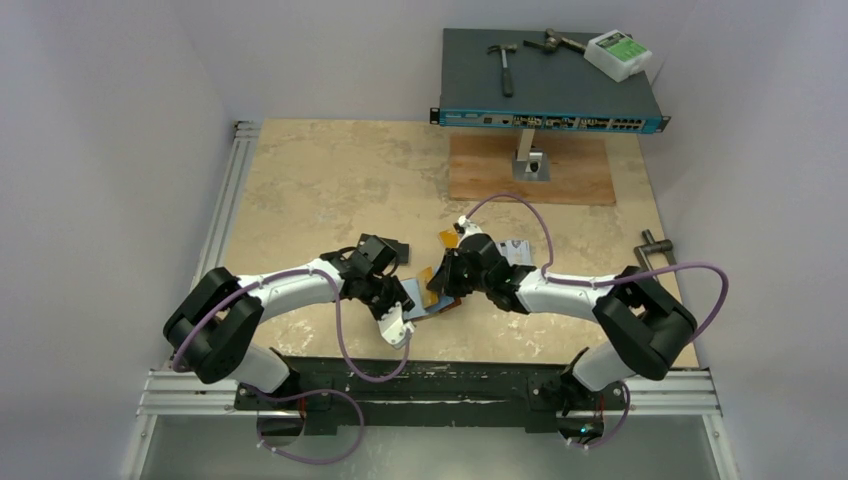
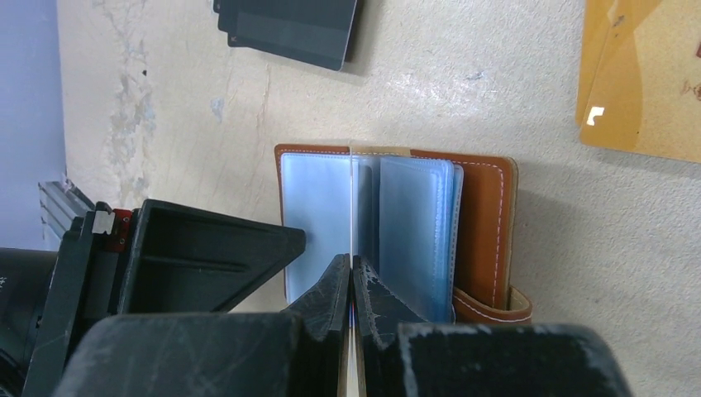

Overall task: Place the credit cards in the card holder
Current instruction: Insert the credit card into the card holder.

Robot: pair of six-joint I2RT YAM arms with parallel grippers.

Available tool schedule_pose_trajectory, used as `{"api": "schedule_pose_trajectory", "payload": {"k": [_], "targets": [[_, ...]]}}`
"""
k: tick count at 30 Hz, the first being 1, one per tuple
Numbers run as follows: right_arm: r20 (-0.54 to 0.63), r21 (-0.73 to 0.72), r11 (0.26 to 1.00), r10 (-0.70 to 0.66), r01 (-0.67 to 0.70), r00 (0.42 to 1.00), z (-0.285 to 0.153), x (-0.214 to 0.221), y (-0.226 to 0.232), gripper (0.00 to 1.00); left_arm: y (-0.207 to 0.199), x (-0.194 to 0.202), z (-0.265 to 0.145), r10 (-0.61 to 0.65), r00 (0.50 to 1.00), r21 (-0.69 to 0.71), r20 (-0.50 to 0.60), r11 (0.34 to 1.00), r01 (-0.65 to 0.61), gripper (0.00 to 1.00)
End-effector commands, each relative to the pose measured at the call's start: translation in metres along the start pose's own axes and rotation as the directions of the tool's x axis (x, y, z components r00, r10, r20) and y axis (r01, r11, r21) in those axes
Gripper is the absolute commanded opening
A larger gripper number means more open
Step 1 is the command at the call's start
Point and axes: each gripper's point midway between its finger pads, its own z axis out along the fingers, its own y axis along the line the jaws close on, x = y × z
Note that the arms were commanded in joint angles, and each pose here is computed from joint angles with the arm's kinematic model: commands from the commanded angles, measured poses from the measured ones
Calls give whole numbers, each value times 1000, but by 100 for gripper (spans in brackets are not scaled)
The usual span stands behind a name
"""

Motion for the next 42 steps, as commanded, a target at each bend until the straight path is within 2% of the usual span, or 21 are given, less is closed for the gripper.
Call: {"api": "schedule_pose_trajectory", "payload": {"k": [1,15,23,37,42], "targets": [[74,-26,999,38,-36,997,2,-12,4,0,-15,-1,6,31,999,43,14,999,-31,40],[70,58,996,59,-63,996,1,12,-34,0,-26,-6,8,22,999,91,28,996,-24,29],[61,42,997,59,-62,996,-1,21,-38,0,-27,-7,10,27,999,103,28,994,-30,26],[198,0,994,105,-107,974,-9,2,-37,0,-31,-11,10,8,999,116,33,993,-12,26],[205,-26,994,108,-105,973,-5,-3,-30,0,-31,-12,10,5,999,116,31,993,-9,26]]}}
